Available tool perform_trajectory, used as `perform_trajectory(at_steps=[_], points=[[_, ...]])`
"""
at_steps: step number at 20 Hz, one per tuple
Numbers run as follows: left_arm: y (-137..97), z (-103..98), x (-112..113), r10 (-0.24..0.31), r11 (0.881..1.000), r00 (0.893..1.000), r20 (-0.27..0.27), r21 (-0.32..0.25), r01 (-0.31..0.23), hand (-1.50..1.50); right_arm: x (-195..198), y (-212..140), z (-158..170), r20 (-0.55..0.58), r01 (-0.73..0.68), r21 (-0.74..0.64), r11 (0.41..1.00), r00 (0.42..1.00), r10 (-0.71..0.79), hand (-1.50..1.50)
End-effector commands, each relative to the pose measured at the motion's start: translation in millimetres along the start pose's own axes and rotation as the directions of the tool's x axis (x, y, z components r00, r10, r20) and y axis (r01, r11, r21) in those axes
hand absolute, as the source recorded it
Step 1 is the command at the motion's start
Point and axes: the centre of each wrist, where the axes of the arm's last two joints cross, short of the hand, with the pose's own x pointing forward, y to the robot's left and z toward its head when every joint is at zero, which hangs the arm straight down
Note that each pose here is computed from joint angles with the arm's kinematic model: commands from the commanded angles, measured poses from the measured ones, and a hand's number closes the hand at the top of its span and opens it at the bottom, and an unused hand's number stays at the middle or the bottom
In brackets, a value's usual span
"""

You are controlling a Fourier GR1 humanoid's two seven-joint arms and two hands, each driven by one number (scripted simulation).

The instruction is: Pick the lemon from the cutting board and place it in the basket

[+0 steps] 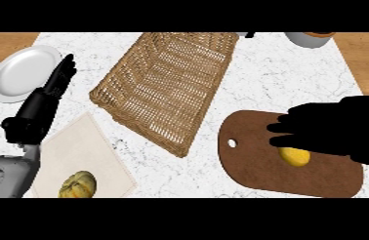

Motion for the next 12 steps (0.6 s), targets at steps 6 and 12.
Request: perform_trajectory(at_steps=[6,12], points=[[-15.5,3.9,2.2,0.001,1.000,1.000,-0.010,0.011,-0.001,0.00,-26.8,17.5,-39.8,-0.043,-0.022,0.096,0.995,0.999,0.026,-1.50],[2.9,10.1,-6.5,0.006,1.000,1.000,-0.021,0.006,-0.006,0.00,-35.4,42.3,-72.0,-0.051,-0.072,0.153,0.986,0.995,0.080,-1.50]])
